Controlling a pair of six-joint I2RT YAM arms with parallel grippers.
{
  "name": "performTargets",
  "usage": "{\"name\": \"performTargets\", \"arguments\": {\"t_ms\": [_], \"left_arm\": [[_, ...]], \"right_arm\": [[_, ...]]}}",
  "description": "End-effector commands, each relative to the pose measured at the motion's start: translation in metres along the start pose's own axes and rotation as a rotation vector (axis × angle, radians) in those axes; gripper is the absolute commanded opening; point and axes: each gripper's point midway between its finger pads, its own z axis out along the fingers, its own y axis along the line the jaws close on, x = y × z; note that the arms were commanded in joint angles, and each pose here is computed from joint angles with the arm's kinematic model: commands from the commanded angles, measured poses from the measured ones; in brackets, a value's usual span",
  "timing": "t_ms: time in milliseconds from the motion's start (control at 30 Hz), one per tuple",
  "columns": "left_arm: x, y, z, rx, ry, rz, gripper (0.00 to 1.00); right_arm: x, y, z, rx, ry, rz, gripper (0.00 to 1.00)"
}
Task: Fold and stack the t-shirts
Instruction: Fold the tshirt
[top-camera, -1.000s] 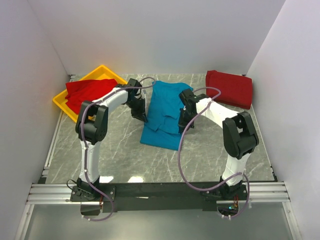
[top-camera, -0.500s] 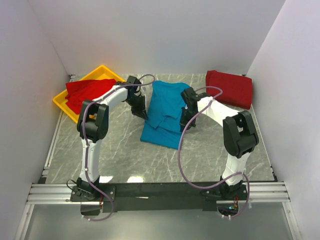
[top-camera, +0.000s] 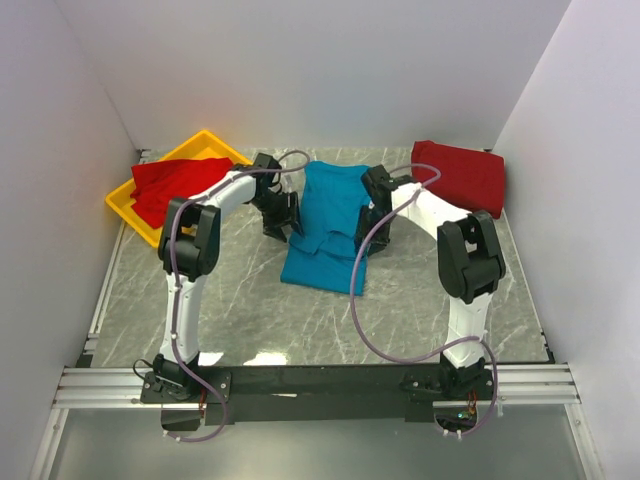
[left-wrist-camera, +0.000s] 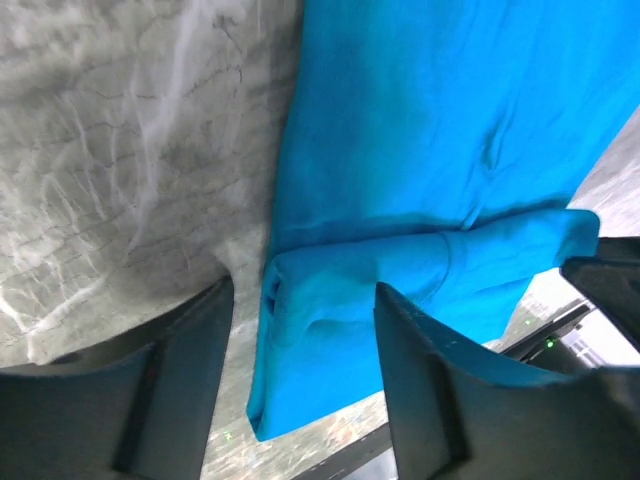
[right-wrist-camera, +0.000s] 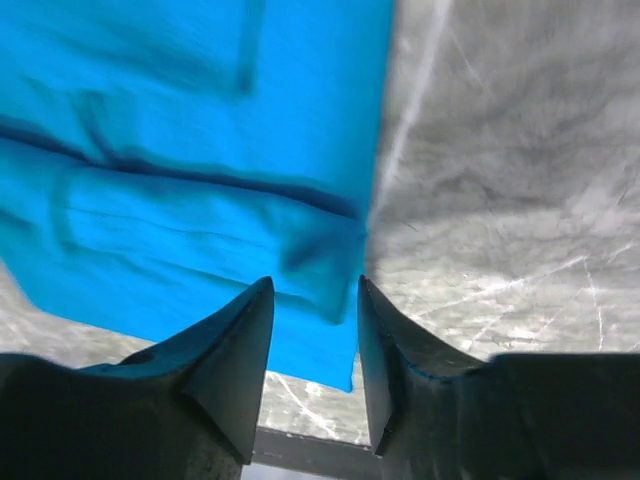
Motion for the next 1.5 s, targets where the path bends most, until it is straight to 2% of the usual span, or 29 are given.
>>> {"name": "performTargets", "arguments": {"t_ms": [0,133,300,433,700,867,1033,1167,1300,1467], "left_arm": [[-0.026,-0.023,-0.039,0.035,-0.139,0.063,0.66],[-0.019,-0.03,-0.061,0.051,-0.204,0.087,0.68],[0.004,-0.028,-0.074,0.078,-0.241,0.111,0.68],[0.035,-0.022,-0.074,0.114,-0.226,0.127,0.68],[0.057,-0.031,-0.068,0.213,-0.23,0.122,0.67],[0.062,-0.038,-0.054,0.258,-0.216,0.085,0.67],[0.071,-0.036,-0.038,0.234,-0.173,0.07,0.67],[0.074,-0.031,-0.03,0.205,-0.132,0.063,0.66],[0.075,-0.043,-0.034,0.237,-0.14,0.103,0.66],[0.084,-0.037,-0.014,0.233,-0.067,0.091,0.66]], "right_arm": [[-0.031,0.019,-0.033,-0.052,-0.107,-0.043,0.48],[-0.036,0.028,-0.054,-0.074,-0.168,-0.057,0.51],[-0.016,0.047,-0.056,-0.113,-0.156,-0.099,0.52],[0.017,0.08,-0.035,-0.188,-0.076,-0.152,0.52],[0.04,0.118,0.0,-0.224,0.021,-0.173,0.52],[0.038,0.113,0.019,-0.181,0.027,-0.163,0.52],[0.033,0.108,0.029,-0.149,0.009,-0.154,0.52],[0.03,0.105,0.034,-0.126,0.001,-0.149,0.52],[0.026,0.1,0.035,-0.102,-0.013,-0.145,0.52],[0.019,0.097,0.034,-0.096,-0.031,-0.126,0.52]]}}
